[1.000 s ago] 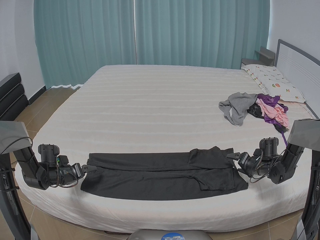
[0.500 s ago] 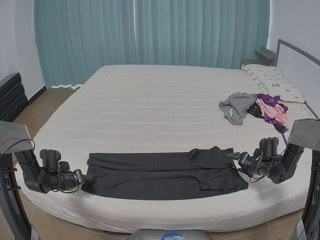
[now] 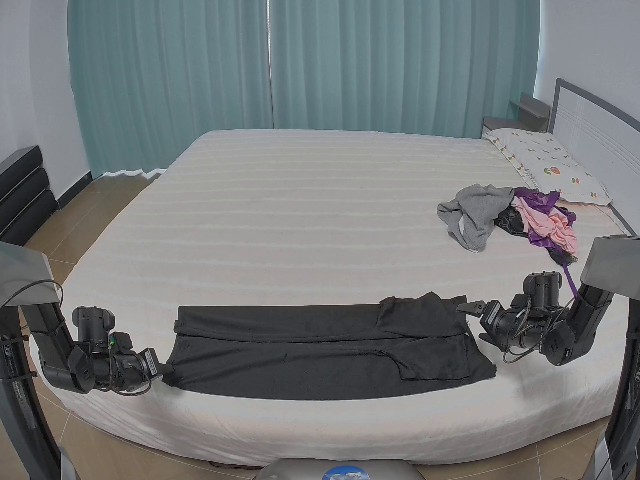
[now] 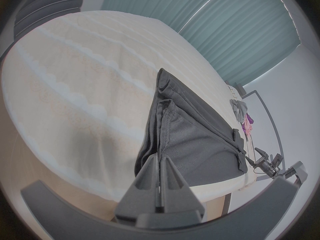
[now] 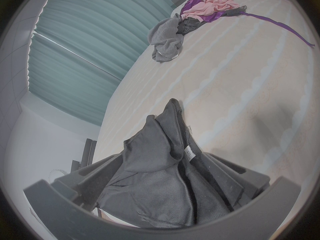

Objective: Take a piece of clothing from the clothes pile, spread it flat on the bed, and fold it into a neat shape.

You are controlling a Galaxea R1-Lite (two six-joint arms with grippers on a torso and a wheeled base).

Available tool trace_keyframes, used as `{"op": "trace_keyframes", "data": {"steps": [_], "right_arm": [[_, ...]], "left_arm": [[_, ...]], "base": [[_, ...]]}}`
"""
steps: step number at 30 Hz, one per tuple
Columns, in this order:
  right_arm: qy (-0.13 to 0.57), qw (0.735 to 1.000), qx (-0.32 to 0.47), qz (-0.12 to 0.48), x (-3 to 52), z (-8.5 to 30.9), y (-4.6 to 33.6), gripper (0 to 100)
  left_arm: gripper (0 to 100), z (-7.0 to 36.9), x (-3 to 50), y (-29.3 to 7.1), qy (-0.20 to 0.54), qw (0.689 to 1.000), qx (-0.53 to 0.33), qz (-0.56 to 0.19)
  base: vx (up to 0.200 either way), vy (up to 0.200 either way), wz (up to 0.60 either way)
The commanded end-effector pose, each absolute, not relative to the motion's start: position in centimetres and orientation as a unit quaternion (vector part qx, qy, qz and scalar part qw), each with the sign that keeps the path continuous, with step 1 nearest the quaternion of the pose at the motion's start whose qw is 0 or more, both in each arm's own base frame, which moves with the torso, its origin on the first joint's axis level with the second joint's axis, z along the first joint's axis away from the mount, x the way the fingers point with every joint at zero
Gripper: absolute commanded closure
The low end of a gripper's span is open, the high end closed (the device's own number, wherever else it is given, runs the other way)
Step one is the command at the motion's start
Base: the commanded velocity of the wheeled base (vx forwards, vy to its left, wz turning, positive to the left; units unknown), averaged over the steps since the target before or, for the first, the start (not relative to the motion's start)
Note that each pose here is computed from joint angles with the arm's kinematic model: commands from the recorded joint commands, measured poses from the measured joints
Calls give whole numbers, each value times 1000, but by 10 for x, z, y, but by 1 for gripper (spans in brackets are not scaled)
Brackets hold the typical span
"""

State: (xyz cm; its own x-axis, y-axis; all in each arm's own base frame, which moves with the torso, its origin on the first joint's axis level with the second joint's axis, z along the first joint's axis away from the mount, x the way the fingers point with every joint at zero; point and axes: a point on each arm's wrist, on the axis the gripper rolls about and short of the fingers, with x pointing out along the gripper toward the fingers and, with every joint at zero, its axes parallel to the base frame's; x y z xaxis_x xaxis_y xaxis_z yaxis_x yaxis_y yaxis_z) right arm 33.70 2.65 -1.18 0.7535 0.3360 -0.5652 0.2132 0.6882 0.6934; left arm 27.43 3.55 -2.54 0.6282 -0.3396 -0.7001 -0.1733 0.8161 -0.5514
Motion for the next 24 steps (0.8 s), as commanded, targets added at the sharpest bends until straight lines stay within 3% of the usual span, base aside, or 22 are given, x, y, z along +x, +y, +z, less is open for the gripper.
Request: {"op": "trace_keyframes", "data": {"steps": [1,24], "right_arm": [[347,850,393,37,337,-10,26,0],[349,849,394,34,337,-12,25,0]], "left_arm": [[100,-19,268,35,426,852,-300,-48],[100,-19,259,41,433,846,-308,-33]], "base": [[0,0,0],[0,0,0]]}}
